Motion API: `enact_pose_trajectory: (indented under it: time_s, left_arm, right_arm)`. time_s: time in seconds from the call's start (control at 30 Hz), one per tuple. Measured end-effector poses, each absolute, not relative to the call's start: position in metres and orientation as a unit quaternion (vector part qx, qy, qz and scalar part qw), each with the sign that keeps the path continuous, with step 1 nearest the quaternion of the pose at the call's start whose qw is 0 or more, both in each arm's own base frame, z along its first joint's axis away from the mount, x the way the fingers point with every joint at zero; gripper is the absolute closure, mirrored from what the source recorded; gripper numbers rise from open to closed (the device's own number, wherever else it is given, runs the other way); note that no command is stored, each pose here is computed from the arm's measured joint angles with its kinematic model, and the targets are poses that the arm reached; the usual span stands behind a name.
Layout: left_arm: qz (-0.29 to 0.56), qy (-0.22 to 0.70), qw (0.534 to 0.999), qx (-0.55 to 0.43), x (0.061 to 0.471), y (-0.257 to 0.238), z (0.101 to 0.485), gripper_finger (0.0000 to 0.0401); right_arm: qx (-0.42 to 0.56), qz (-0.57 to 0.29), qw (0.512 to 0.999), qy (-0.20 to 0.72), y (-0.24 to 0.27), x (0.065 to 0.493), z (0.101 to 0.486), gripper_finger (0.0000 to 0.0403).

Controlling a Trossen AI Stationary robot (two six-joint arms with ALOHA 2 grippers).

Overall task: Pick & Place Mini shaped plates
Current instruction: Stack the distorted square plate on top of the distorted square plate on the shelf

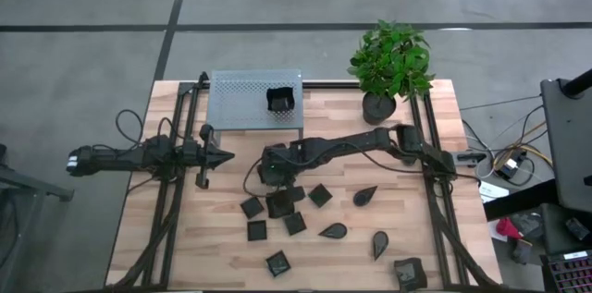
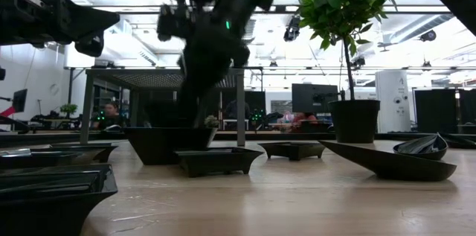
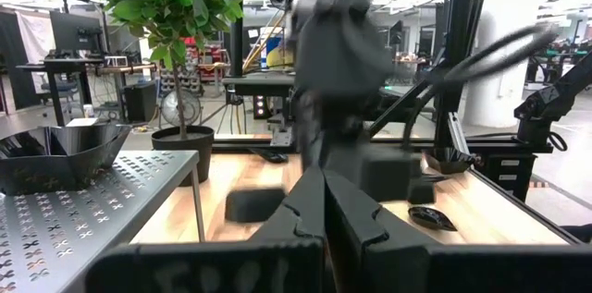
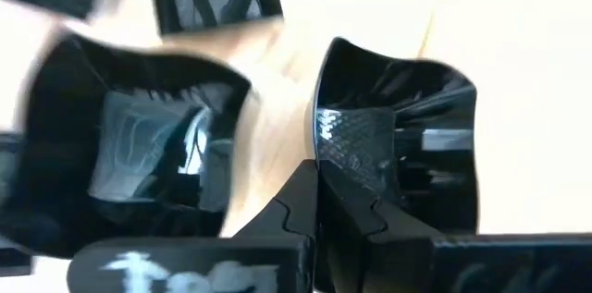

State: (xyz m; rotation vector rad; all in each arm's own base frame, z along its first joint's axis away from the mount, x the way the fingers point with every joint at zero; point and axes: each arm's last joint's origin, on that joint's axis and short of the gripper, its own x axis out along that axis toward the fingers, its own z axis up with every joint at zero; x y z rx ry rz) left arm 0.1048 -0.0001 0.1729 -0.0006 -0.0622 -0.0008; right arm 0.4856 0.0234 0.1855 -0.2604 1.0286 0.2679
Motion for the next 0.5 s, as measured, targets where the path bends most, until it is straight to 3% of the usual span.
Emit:
enact_pose_trajectory:
  time_s: [0.3, 0.5]
  left_arm:
    - [0.000, -0.031, 1.000, 0.000, 0.105, 0.000, 0.173, 0.0401]
    - [0.000, -0.031, 1.000, 0.000, 0.105, 0.000, 0.173, 0.0401]
  right_arm:
    - [-0.129, 0.104, 0.860, 0.482, 0.024, 0.487, 0.238, 0.0394]
    - [-0.166, 0.029, 0.858, 0.485, 0.019, 0.477, 0.276, 0.0395]
